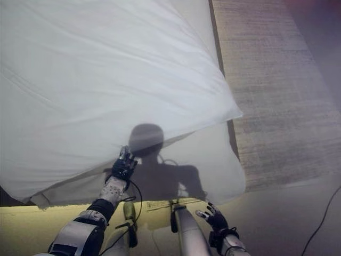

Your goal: Make the bed

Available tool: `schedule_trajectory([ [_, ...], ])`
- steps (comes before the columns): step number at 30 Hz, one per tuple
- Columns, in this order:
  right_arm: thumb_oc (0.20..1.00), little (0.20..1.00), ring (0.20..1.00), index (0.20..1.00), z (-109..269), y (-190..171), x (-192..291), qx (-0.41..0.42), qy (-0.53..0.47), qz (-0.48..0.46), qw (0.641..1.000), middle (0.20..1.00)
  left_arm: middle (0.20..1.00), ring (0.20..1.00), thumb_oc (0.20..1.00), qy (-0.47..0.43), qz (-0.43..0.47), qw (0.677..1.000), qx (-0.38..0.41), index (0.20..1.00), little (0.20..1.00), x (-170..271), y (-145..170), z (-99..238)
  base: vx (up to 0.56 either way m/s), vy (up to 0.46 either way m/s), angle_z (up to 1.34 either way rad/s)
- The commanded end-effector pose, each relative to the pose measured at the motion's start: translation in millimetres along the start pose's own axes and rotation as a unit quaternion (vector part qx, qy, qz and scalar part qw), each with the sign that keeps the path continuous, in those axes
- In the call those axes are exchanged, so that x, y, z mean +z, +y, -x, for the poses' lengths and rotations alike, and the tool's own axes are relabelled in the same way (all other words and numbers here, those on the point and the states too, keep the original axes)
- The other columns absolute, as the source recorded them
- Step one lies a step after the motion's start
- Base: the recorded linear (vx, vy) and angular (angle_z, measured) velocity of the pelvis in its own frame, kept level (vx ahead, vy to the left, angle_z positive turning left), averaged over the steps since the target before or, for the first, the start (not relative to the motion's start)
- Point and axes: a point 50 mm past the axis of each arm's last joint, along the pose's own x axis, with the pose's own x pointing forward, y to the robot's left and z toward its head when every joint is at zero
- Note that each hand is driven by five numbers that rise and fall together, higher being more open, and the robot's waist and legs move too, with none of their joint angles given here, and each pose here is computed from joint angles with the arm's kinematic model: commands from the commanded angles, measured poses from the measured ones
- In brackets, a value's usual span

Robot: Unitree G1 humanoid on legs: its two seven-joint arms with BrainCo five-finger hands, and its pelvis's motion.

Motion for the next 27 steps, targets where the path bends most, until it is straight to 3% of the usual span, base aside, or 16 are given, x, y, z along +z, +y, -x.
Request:
schedule_trajectory([
  [1,1.000,1.000,1.000,1.000,5.5,1.5,2.3,0.000,-0.031,-0.018,0.999,1.000,1.000,1.000,1.000,-0.030,0.035,0.999,-0.019,1.000,1.000,10.9,-13.7,-1.7,0.00,0.000,0.00],
  [8,1.000,1.000,1.000,1.000,5.8,-1.5,-1.5,-0.006,-0.022,-0.006,1.000,1.000,1.000,1.000,1.000,-0.045,0.022,0.999,-0.021,1.000,1.000,26.6,-18.5,-4.8,0.00,0.002,0.00],
  [21,1.000,1.000,1.000,1.000,6.2,-0.6,-4.1,-0.002,-0.016,0.005,1.000,1.000,1.000,1.000,1.000,-0.130,0.037,0.990,-0.036,1.000,1.000,86.1,-55.9,-7.3,0.00,0.000,0.00],
  [22,1.000,1.000,1.000,1.000,6.1,-0.3,-3.7,-0.002,-0.017,0.006,1.000,1.000,0.912,0.912,0.912,-0.137,0.038,0.989,-0.035,0.912,0.912,90.4,-58.8,-7.0,0.00,0.000,0.00],
  [23,1.000,1.000,1.000,1.000,5.6,-0.1,-2.7,-0.003,-0.018,0.007,1.000,1.000,0.608,0.608,0.608,-0.142,0.038,0.989,-0.032,0.608,0.608,95.2,-60.1,-6.9,0.00,0.000,0.00],
  [24,1.000,1.000,1.000,1.000,5.5,0.0,-2.6,-0.003,-0.018,0.007,1.000,1.000,0.608,0.608,0.608,-0.142,0.038,0.989,-0.032,0.608,0.608,95.4,-60.2,-6.9,0.00,0.000,0.00],
  [25,1.000,1.000,1.000,1.000,5.3,0.4,-2.9,-0.003,-0.017,0.007,1.000,1.000,0.398,0.398,0.398,-0.153,0.034,0.987,-0.025,0.398,0.398,102.5,-62.0,-6.4,0.00,0.000,0.00],
  [26,1.000,1.000,1.000,1.000,5.2,0.6,-2.7,-0.003,-0.017,0.007,1.000,1.000,0.398,0.398,0.398,-0.154,0.034,0.987,-0.025,0.398,0.398,102.9,-62.3,-6.4,-0.01,0.014,-0.03],
  [27,1.000,1.000,1.000,1.000,5.1,0.7,-3.5,-0.003,-0.016,0.007,1.000,1.000,0.200,0.200,0.200,-0.160,0.037,0.986,-0.024,0.200,0.200,106.3,-64.7,-6.0,0.00,0.005,-0.03],
])
